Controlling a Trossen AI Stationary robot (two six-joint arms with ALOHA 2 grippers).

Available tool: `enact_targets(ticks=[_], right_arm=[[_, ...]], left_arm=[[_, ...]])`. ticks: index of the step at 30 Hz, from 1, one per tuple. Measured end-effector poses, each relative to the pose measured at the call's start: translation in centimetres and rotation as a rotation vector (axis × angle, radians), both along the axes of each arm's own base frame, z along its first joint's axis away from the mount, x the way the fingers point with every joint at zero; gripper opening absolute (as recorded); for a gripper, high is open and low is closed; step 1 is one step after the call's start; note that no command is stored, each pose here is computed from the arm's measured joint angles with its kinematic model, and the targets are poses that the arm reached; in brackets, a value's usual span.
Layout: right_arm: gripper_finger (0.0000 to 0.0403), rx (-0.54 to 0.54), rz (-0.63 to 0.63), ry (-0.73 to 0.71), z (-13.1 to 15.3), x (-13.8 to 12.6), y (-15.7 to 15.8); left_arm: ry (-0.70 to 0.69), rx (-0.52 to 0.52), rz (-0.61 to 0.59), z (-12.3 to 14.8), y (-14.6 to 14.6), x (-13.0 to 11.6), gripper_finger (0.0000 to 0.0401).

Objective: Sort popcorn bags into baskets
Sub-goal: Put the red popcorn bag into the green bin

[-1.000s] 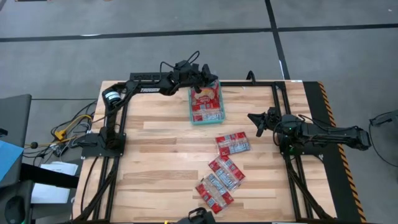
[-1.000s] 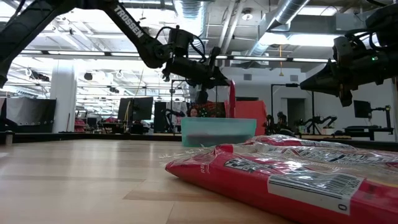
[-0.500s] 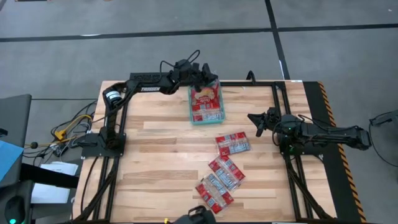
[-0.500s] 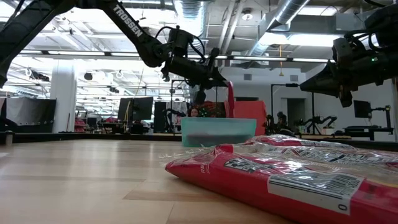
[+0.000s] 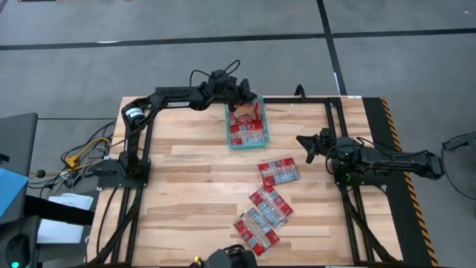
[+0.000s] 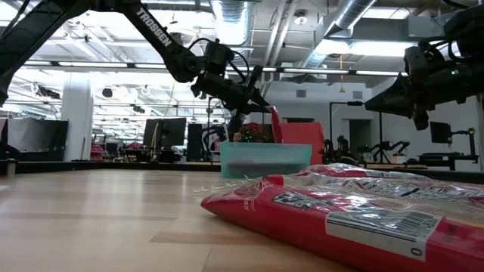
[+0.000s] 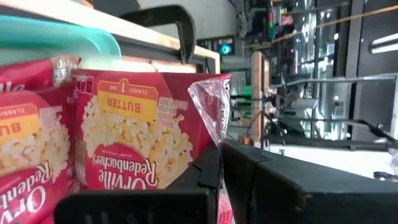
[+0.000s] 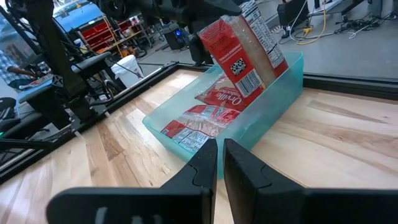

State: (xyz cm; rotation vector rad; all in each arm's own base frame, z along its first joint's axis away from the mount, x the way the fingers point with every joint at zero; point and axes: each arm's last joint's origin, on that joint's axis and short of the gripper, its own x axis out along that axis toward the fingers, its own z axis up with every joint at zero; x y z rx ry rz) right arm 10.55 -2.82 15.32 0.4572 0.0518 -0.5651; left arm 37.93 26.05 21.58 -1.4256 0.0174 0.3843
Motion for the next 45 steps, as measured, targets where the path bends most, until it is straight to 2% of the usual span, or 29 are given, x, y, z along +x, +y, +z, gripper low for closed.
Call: enact_targets(ticks=[5, 9, 19, 22, 28, 32, 39, 41, 45], right_arm=[[0.0054, 0.0, 0.0, 0.0, 0.0, 0.0, 0.0], [0.0054, 0.0, -0.001, -0.001, 0.0, 0.0, 0.0], [0.0054, 0.0, -0.003, -0.001, 0.0, 0.0, 0.0], [0.0054, 0.0, -0.003, -0.001, 0.0, 0.0, 0.0], [0.0054, 0.0, -0.003, -0.002, 0.0, 0.0, 0.0], [0.0054, 0.009, -0.005, -0.007, 0.0, 0.0, 0.0], [0.0054, 0.016, -0.006, -0.011, 0.0, 0.0, 0.0], [0.0054, 0.016, -0.006, -0.011, 0.0, 0.0, 0.0], [0.0054, 0.016, -0.006, -0.011, 0.0, 0.0, 0.0]], left_arm=[[0.026, -0.019, -0.033, -0.2, 0.6, -0.7, 0.0], [0.114, -0.037, -0.05, -0.4, 1.0, -1.8, 0.0], [0.407, 0.028, 0.016, 0.8, 0.7, -5.0, 0.0], [0.473, 0.036, 0.004, 0.3, 0.6, -5.3, 0.0], [0.554, 0.059, 0.06, -0.1, 0.4, -5.5, 0.0008], [0.562, 0.074, 0.061, -0.2, 0.1, -5.2, 0.0039], [0.592, 0.152, 0.049, -0.2, -0.4, -4.6, 0.0124], [0.61, 0.193, 0.053, -0.1, 0.1, -4.9, 0.0146], [0.597, 0.178, 0.051, -0.1, 1.2, -5.9, 0.018]])
